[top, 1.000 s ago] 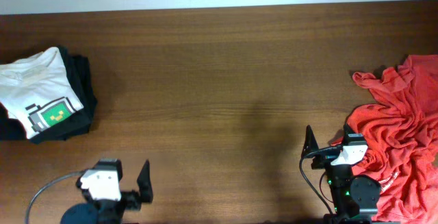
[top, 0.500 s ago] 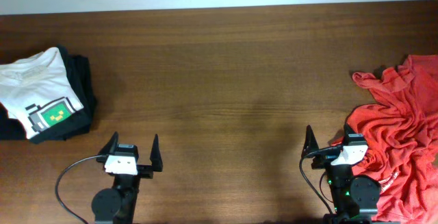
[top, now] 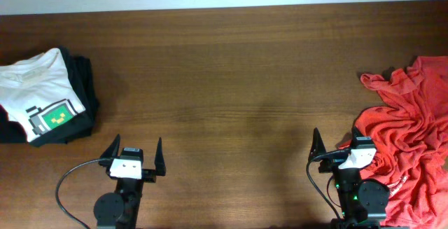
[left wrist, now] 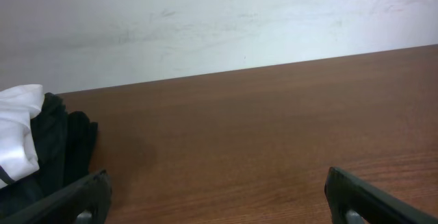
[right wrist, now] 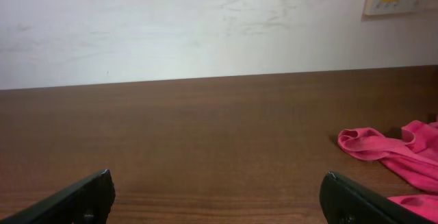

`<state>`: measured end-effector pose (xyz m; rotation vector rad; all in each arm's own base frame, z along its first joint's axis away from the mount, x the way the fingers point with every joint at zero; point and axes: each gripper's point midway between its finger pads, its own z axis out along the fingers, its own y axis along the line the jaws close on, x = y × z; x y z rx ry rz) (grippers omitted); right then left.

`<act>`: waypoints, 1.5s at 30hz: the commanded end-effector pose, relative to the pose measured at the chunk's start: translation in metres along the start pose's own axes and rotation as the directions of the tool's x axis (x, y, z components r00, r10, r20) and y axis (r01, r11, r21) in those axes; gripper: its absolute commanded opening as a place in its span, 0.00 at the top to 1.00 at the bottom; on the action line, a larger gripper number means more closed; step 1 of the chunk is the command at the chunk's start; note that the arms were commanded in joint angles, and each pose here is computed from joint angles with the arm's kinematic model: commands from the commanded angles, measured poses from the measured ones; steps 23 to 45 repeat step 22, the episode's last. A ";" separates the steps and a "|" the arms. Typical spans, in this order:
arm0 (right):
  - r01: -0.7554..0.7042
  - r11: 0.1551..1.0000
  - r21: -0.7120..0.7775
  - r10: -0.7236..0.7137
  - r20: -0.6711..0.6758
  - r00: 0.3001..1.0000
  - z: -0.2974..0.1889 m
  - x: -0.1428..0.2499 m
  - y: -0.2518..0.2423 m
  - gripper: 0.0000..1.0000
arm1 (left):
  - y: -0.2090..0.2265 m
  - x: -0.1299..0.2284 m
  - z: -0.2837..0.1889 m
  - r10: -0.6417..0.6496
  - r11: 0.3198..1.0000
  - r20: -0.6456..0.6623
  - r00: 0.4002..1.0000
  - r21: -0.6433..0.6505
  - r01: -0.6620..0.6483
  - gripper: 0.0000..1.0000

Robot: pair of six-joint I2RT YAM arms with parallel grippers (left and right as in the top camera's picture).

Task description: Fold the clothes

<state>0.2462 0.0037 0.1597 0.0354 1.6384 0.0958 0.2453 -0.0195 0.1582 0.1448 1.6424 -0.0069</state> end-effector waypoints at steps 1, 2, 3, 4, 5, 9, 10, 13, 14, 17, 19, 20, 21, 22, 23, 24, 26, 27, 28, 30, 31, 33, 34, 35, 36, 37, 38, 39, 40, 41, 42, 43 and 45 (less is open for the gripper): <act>-0.001 1.000 0.006 0.001 -0.002 1.000 0.000 0.002 -0.001 0.01 | 0.000 0.001 0.000 0.013 1.000 0.001 1.000 -0.004 -0.013 0.01; -0.001 1.000 0.006 0.001 -0.002 1.000 0.000 0.002 -0.001 0.01 | 0.000 0.001 0.000 0.013 1.000 0.001 1.000 -0.004 -0.013 0.01; -0.001 1.000 0.006 0.001 -0.002 1.000 0.000 0.002 -0.001 0.01 | 0.000 0.001 0.000 0.013 1.000 0.001 1.000 -0.004 -0.013 0.01; -0.001 1.000 0.006 0.001 -0.002 1.000 0.000 0.002 -0.001 0.01 | 0.000 0.001 0.000 0.013 1.000 0.001 1.000 -0.004 -0.013 0.01; -0.001 1.000 0.006 0.001 -0.002 1.000 0.000 0.002 -0.001 0.01 | 0.000 0.001 0.000 0.013 1.000 0.001 1.000 -0.004 -0.013 0.01; -0.001 1.000 0.006 0.001 -0.002 1.000 0.000 0.002 -0.001 0.01 | 0.000 0.001 0.000 0.013 1.000 0.001 1.000 -0.004 -0.013 0.01; -0.001 1.000 0.006 0.001 -0.002 1.000 0.000 0.002 -0.001 0.01 | 0.000 0.001 0.000 0.013 1.000 0.001 1.000 -0.004 -0.013 0.01; -0.001 1.000 0.006 0.001 -0.002 1.000 0.000 0.002 -0.001 0.01 | 0.000 0.001 0.000 0.013 1.000 0.001 1.000 -0.004 -0.013 0.01; -0.001 1.000 0.006 0.001 -0.002 1.000 0.000 0.002 -0.001 0.01 | 0.000 0.001 0.000 0.013 1.000 0.001 1.000 -0.004 -0.013 0.01; -0.001 1.000 0.006 0.001 -0.002 1.000 0.000 0.002 -0.001 0.01 | 0.000 0.001 0.000 0.013 1.000 0.001 1.000 -0.004 -0.013 0.01; -0.001 1.000 0.006 0.001 -0.002 1.000 0.000 0.002 -0.001 0.01 | 0.000 0.001 0.000 0.013 1.000 0.001 1.000 -0.004 -0.013 0.01; -0.001 1.000 0.006 0.001 -0.002 1.000 0.000 0.002 -0.001 0.01 | 0.000 0.001 0.000 0.013 1.000 0.001 1.000 -0.004 -0.013 0.01; -0.001 1.000 0.006 0.001 -0.002 1.000 0.000 0.002 -0.001 0.01 | 0.000 0.001 0.000 0.013 1.000 0.001 1.000 -0.004 -0.013 0.01; -0.001 1.000 0.006 0.001 -0.002 1.000 0.000 0.002 -0.001 0.01 | 0.000 0.001 0.000 0.013 1.000 0.001 1.000 -0.004 -0.013 0.01; -0.001 1.000 0.006 0.001 -0.002 1.000 0.000 0.002 -0.001 0.01 | 0.000 0.001 0.000 0.013 1.000 0.001 1.000 -0.004 -0.013 0.01; -0.001 1.000 0.006 0.001 -0.002 1.000 0.000 0.002 -0.001 0.01 | 0.000 0.001 0.000 0.013 1.000 0.001 1.000 -0.004 -0.013 0.01; -0.001 1.000 0.006 0.001 -0.002 1.000 0.000 0.002 -0.001 0.01 | 0.000 0.001 0.000 0.013 1.000 0.001 1.000 -0.004 -0.013 0.01; -0.001 1.000 0.006 0.001 -0.002 1.000 0.000 0.002 -0.001 0.01 | 0.000 0.001 0.000 0.013 1.000 0.001 1.000 -0.004 -0.013 0.01; -0.001 1.000 0.006 0.001 -0.002 1.000 0.000 0.002 -0.001 0.01 | 0.000 0.001 0.000 0.013 1.000 0.001 1.000 -0.004 -0.013 0.01; -0.001 1.000 0.006 0.001 -0.002 1.000 0.000 0.002 -0.001 0.01 | 0.000 0.001 0.000 0.013 1.000 0.001 1.000 -0.004 -0.013 0.01; -0.001 1.000 0.006 0.001 -0.002 1.000 0.000 0.002 -0.001 0.01 | 0.000 0.001 0.000 0.013 1.000 0.001 1.000 -0.004 -0.013 0.01; -0.001 1.000 0.006 0.001 -0.002 1.000 0.000 0.002 -0.001 0.01 | 0.000 0.001 0.000 0.013 1.000 0.001 1.000 -0.004 -0.013 0.01; -0.001 1.000 0.006 0.001 -0.002 1.000 0.000 0.002 -0.001 0.01 | 0.000 0.001 0.000 0.013 1.000 0.001 1.000 -0.004 -0.013 0.01; -0.001 1.000 0.006 0.001 -0.002 1.000 0.000 0.002 -0.001 0.01 | 0.000 0.001 0.000 0.013 1.000 0.001 1.000 -0.004 -0.013 0.01; -0.001 1.000 0.006 0.001 -0.002 1.000 0.000 0.002 -0.001 0.01 | 0.000 0.001 0.000 0.013 1.000 0.001 1.000 -0.004 -0.013 0.01; -0.001 1.000 0.006 0.001 -0.002 1.000 0.000 0.002 -0.001 0.01 | 0.000 0.001 0.000 0.013 1.000 0.001 1.000 -0.004 -0.013 0.01; -0.001 1.000 0.006 0.001 -0.002 1.000 0.000 0.002 -0.001 0.01 | 0.000 0.001 0.000 0.013 1.000 0.001 1.000 -0.004 -0.013 0.01; -0.001 1.000 0.006 0.001 -0.002 1.000 0.000 0.002 -0.001 0.01 | 0.000 0.001 0.000 0.013 1.000 0.001 1.000 -0.004 -0.013 0.01; -0.001 1.000 0.006 0.001 -0.002 1.000 0.000 0.002 -0.001 0.01 | 0.000 0.001 0.000 0.013 1.000 0.001 1.000 -0.004 -0.013 0.01; -0.001 1.000 0.006 0.001 -0.002 1.000 0.000 0.002 -0.001 0.01 | 0.000 0.001 0.000 0.013 1.000 0.001 1.000 -0.004 -0.013 0.01; -0.001 1.000 0.006 0.001 -0.002 1.000 0.000 0.002 -0.001 0.01 | 0.000 0.001 0.000 0.013 1.000 0.001 1.000 -0.004 -0.013 0.01; -0.001 1.000 0.006 0.001 -0.002 1.000 0.000 0.002 -0.001 0.01 | 0.000 0.001 0.000 0.013 1.000 0.001 1.000 -0.004 -0.013 0.01; -0.001 1.000 0.006 0.001 -0.002 1.000 0.000 0.002 -0.001 0.01 | 0.000 0.001 0.000 0.013 1.000 0.001 1.000 -0.004 -0.013 0.01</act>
